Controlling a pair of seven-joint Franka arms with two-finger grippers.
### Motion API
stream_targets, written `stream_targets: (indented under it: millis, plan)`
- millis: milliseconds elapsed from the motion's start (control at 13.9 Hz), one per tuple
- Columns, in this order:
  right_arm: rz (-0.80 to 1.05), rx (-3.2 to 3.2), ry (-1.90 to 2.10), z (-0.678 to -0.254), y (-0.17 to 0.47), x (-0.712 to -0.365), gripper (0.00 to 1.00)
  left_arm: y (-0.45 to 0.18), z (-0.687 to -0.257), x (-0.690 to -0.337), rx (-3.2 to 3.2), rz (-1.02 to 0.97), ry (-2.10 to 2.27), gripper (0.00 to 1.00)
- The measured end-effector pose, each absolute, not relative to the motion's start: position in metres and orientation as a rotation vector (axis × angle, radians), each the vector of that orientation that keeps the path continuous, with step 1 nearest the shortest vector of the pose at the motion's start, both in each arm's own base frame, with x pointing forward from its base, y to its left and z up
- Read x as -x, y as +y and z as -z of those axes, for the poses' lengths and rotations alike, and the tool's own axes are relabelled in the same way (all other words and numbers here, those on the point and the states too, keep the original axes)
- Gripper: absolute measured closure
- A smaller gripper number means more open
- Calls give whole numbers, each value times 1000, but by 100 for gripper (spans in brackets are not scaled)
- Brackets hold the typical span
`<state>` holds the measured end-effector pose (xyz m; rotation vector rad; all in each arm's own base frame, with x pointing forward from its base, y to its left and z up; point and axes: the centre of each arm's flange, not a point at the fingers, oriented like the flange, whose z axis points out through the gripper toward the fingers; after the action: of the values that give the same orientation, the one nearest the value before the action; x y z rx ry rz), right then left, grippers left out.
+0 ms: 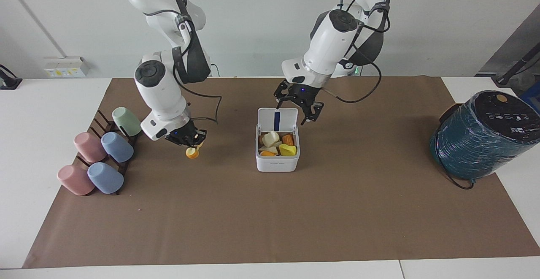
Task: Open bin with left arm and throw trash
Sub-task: 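Drop the block in the bin while the right gripper carries the cheese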
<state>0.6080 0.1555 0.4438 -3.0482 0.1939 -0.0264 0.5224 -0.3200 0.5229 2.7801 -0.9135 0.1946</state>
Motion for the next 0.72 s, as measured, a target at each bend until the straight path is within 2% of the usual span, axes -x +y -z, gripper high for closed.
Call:
stream_targets:
  millis: [287, 717]
  plan:
    - [48, 2897, 445, -477, 231, -608, 92, -239, -552, -537, -2922, -162, -821, 0]
    - [95, 2700, 638, -476, 312, -609, 92, -156, -569, -540, -3045, -39, -539, 0]
